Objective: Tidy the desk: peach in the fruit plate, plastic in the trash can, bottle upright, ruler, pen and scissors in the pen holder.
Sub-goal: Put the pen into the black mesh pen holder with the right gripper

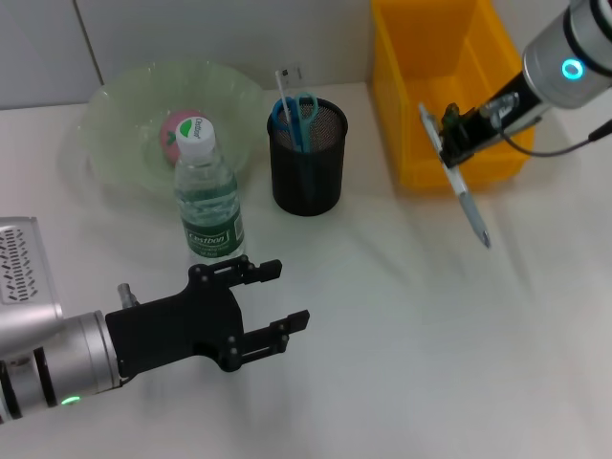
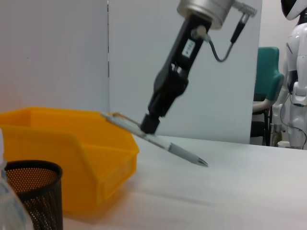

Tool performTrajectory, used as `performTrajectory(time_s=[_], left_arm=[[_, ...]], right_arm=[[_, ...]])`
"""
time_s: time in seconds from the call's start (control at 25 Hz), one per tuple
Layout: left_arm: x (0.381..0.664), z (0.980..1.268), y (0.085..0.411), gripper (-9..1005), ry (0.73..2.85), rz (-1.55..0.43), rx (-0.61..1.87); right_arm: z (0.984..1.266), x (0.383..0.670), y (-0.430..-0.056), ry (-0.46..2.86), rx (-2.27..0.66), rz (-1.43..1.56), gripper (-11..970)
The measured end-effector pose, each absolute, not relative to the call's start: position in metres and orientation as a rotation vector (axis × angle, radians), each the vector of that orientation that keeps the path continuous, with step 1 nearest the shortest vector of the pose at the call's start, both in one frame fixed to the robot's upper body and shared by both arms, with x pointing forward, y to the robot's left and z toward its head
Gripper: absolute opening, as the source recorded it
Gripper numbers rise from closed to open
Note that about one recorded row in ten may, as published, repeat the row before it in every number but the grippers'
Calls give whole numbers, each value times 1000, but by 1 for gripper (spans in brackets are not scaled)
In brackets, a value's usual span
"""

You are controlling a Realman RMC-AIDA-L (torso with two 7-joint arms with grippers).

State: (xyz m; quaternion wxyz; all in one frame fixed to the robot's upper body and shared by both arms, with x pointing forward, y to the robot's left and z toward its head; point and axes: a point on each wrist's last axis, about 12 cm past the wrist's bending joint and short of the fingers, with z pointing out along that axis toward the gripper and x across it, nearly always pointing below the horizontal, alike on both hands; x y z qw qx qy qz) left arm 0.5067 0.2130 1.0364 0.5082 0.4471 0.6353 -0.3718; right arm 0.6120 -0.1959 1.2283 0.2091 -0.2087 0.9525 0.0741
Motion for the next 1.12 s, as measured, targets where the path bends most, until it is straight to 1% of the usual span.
performTrajectory(time_s=[0.08, 0.32, 0.56, 0.68, 0.92, 1.12], left_arm=[[507, 1037, 212, 670, 1529, -899, 1078], [507, 1037, 211, 671, 1527, -900, 1077], [506, 1036, 211, 671, 1531, -904, 1064], [506, 1036, 211, 671, 1533, -905, 1058], [505, 1035, 212, 671, 1537, -904, 1049], [505, 1035, 212, 671, 1538, -908, 1048]], right_arm=[[1239, 611, -195, 2607, -596, 195, 63], [1252, 609, -191, 2542, -637, 174, 68], [1274, 607, -178, 2401, -701, 159, 74], [1281, 610, -172, 2328, -730, 142, 77], [1283, 615, -163, 2236, -771, 133, 83], [1277, 619, -154, 2203, -792, 185, 88]])
